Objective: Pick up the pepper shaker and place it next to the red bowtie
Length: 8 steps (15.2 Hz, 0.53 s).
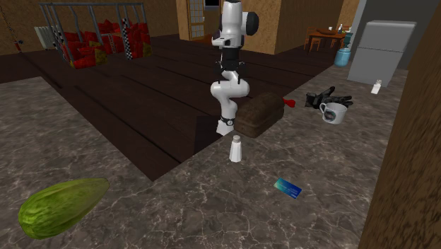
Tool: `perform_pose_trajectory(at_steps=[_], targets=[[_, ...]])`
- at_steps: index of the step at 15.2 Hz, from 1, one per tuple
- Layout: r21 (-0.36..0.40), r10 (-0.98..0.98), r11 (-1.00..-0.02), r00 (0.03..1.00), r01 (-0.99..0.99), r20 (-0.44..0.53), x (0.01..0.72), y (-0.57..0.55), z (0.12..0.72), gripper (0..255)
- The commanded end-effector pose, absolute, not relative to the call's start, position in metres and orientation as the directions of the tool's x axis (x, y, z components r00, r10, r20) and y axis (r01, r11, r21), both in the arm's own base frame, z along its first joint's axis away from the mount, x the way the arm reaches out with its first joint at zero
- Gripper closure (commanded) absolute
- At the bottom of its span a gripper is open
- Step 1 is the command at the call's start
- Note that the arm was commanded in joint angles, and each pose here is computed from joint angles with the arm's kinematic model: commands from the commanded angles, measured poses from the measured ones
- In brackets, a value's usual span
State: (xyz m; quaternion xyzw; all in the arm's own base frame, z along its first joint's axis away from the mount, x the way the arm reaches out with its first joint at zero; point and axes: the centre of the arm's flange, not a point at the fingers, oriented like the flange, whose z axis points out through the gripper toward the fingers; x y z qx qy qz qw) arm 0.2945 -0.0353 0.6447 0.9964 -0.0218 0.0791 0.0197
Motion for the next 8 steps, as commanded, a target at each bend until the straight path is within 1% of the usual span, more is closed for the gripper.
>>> perform_pose_trajectory(at_steps=[1, 8], targets=[[0.036, -0.04, -0.998, 0.987, -0.046, 0.158, 0.294, -0.035, 0.645, 0], [0.053, -0.081, -0.995, 0.99, -0.087, 0.115, 0.389, -0.024, 0.617, 0]])
